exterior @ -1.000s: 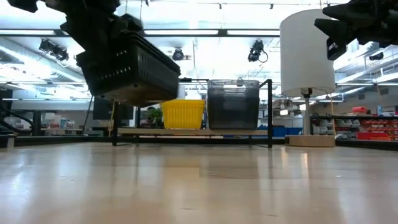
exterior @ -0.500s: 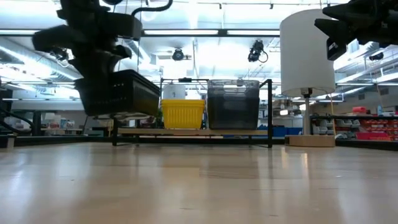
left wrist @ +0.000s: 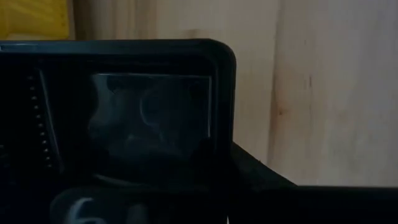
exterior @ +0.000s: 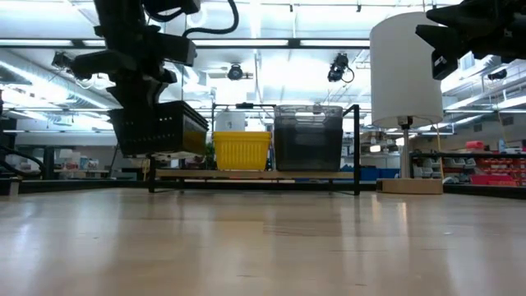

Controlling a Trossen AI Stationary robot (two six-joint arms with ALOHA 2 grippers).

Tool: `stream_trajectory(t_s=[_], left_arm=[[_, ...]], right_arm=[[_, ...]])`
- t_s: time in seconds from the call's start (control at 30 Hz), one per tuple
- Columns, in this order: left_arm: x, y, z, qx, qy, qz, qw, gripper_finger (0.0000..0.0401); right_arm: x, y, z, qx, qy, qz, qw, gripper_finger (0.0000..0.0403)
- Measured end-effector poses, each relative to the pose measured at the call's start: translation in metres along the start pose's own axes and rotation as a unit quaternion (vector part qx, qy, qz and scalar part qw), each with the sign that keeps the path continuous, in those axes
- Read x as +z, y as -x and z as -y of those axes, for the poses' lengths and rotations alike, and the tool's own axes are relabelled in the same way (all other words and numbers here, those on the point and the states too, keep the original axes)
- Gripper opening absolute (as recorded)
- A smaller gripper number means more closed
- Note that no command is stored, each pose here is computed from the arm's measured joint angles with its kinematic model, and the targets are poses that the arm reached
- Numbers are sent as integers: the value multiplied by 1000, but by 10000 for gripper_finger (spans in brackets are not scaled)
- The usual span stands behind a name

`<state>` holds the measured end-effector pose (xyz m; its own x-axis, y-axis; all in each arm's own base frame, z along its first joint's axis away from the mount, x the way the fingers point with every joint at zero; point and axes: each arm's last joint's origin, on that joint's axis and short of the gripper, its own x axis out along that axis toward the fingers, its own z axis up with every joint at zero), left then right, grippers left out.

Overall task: Stack baskets on shelf by color
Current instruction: Put the stacked black bins on the shelf

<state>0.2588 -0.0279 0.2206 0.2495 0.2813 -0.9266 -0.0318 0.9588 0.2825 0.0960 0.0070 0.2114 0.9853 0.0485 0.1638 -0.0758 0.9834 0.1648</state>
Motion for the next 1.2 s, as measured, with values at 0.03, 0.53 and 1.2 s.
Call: stream_trajectory(t_s=[0.03, 0.53, 1.2], left_arm=[[0, -1, -2, 1, 0, -1, 1000, 15], [4, -10, -35, 37, -28, -2, 999, 15], [1, -45, -102, 36, -1, -26, 999, 26]], right_arm=[[0, 0, 0, 0, 0, 0, 1000, 130], [0, 0, 0, 0, 0, 0, 1000, 130], [0, 0, 0, 0, 0, 0, 1000, 130]])
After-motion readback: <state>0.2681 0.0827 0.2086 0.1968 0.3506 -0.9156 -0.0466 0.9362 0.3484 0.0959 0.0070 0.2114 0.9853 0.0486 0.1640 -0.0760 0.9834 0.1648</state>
